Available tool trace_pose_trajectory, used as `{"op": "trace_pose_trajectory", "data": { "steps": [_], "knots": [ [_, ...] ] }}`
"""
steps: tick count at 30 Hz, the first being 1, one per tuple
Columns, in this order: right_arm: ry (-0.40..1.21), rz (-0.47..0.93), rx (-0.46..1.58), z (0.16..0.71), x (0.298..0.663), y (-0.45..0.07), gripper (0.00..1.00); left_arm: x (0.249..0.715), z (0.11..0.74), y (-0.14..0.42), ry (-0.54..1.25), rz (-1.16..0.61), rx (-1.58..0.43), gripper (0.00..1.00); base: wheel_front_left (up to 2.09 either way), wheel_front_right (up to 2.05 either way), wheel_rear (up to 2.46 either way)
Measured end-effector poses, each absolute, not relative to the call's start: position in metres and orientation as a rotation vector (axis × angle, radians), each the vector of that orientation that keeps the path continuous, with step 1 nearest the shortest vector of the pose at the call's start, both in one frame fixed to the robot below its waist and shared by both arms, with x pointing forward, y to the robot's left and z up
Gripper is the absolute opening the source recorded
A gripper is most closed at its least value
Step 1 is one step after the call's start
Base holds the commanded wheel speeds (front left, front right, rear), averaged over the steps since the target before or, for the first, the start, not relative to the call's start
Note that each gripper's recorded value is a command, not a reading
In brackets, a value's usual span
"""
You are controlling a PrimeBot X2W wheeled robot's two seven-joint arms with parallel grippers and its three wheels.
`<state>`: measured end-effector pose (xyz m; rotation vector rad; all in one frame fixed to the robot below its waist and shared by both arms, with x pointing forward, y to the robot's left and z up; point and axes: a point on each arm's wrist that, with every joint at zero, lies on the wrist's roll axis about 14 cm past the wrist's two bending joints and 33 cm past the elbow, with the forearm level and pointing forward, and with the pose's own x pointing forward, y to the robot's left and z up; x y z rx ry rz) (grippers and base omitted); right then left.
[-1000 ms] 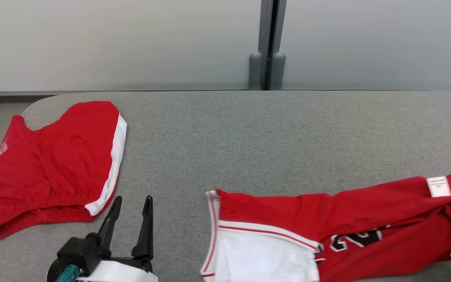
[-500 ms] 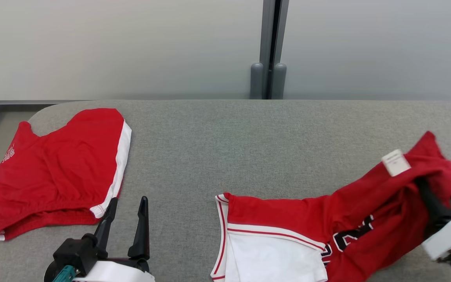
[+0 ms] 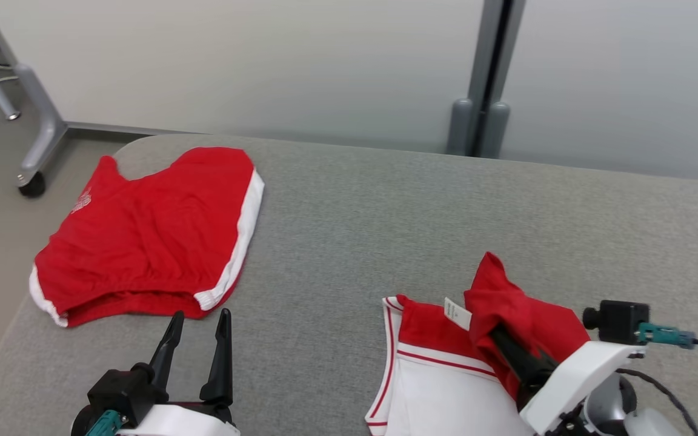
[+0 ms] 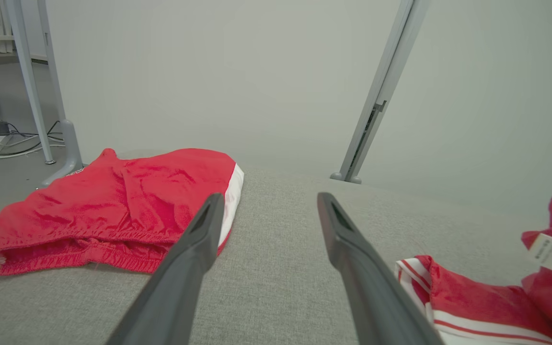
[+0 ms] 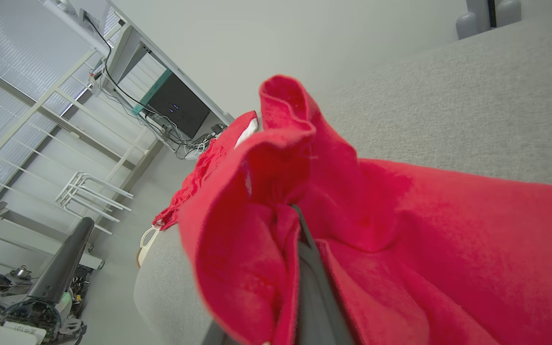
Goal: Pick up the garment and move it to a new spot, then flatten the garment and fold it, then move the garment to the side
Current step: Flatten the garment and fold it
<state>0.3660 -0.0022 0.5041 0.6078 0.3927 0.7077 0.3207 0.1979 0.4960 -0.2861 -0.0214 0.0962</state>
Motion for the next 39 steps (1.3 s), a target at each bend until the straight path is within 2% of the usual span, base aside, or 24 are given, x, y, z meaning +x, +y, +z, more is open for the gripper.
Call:
{"op": "trace_pose_trajectory", "data": {
  "steps": [11, 12, 13, 14, 18, 23, 32, 39],
  "knots": [
    [0.591, 0.801, 0.618, 0.458, 0.351, 0.059, 0.0, 0.303, 0.487, 0.222, -0.002, 0.185, -0.279, 1.0, 0.0, 0.0, 0.0],
    [0.606, 0.797, 0.61, 0.453, 0.35, 0.06, 0.44, 0.302, 0.486, 0.223, 0.0, 0.187, -0.28, 1.0, 0.0, 0.0, 0.0],
    [0.621, 0.795, 0.602, 0.449, 0.349, 0.06, 0.95, 0.302, 0.486, 0.223, 0.002, 0.188, -0.281, 1.0, 0.0, 0.0, 0.0],
    [0.628, 0.793, 0.598, 0.446, 0.348, 0.06, 1.0, 0.302, 0.485, 0.223, 0.003, 0.188, -0.281, 1.0, 0.0, 0.0, 0.0],
    [0.607, 0.8, 0.59, 0.45, 0.348, 0.062, 1.0, 0.303, 0.485, 0.22, 0.005, 0.178, -0.284, 1.0, 0.0, 0.0, 0.0],
    [0.483, 0.785, 0.585, 0.476, 0.363, 0.043, 1.0, 0.309, 0.488, 0.216, -0.003, 0.156, -0.285, 1.0, 0.0, 0.0, 0.0],
    [0.321, 0.679, 0.603, 0.518, 0.384, -0.031, 1.0, 0.321, 0.492, 0.197, -0.007, 0.094, -0.299, 1.0, 0.0, 0.0, 0.0],
    [0.131, 0.477, 0.533, 0.54, 0.408, -0.115, 1.0, 0.326, 0.494, 0.19, -0.013, 0.076, -0.304, 1.0, 0.0, 0.0, 0.0]
  ]
}}
